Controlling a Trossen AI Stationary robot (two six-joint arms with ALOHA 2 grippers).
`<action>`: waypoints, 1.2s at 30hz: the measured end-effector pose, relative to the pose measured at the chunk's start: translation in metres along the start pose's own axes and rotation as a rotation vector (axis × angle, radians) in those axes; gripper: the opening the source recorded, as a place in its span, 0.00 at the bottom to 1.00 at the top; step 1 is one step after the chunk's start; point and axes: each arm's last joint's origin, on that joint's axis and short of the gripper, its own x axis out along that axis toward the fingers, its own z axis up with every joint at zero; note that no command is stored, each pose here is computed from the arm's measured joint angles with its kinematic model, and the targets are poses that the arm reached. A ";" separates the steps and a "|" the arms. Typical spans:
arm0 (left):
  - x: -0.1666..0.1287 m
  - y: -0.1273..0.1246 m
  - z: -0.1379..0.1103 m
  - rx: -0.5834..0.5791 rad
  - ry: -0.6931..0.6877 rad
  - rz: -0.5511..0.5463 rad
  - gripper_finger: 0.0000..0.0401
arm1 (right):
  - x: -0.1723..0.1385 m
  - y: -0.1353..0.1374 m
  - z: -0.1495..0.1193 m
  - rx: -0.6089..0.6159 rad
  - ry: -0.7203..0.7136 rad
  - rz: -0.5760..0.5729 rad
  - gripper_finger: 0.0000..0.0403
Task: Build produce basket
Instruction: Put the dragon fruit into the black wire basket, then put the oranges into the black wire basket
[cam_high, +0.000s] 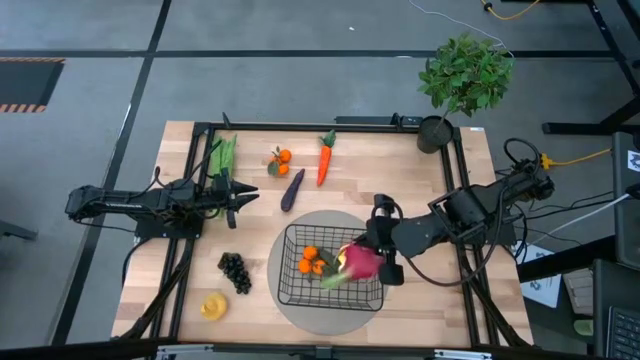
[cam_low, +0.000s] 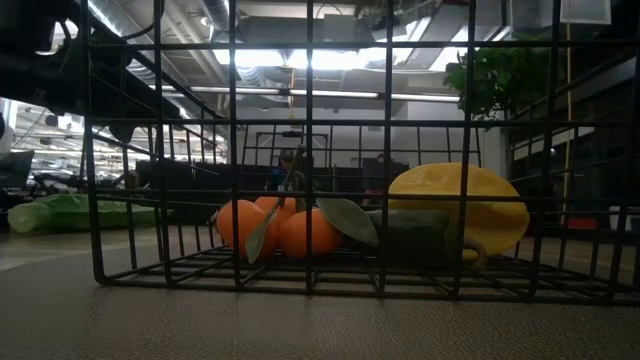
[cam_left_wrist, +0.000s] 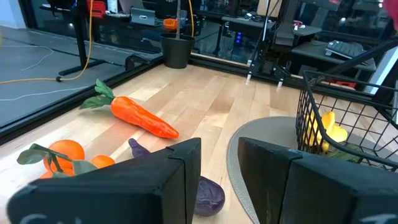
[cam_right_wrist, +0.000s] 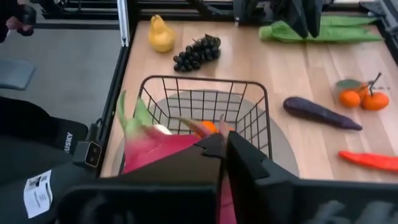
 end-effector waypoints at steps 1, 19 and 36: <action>0.000 0.000 0.000 0.000 0.000 0.000 0.24 | 0.000 0.000 0.000 -0.007 -0.002 0.001 0.03; 0.000 0.000 0.000 0.000 0.000 0.000 0.24 | 0.017 -0.020 0.004 -0.061 -0.019 0.004 0.29; 0.000 0.000 0.000 0.000 0.000 0.000 0.24 | 0.020 -0.073 0.019 -0.097 -0.114 -0.622 0.30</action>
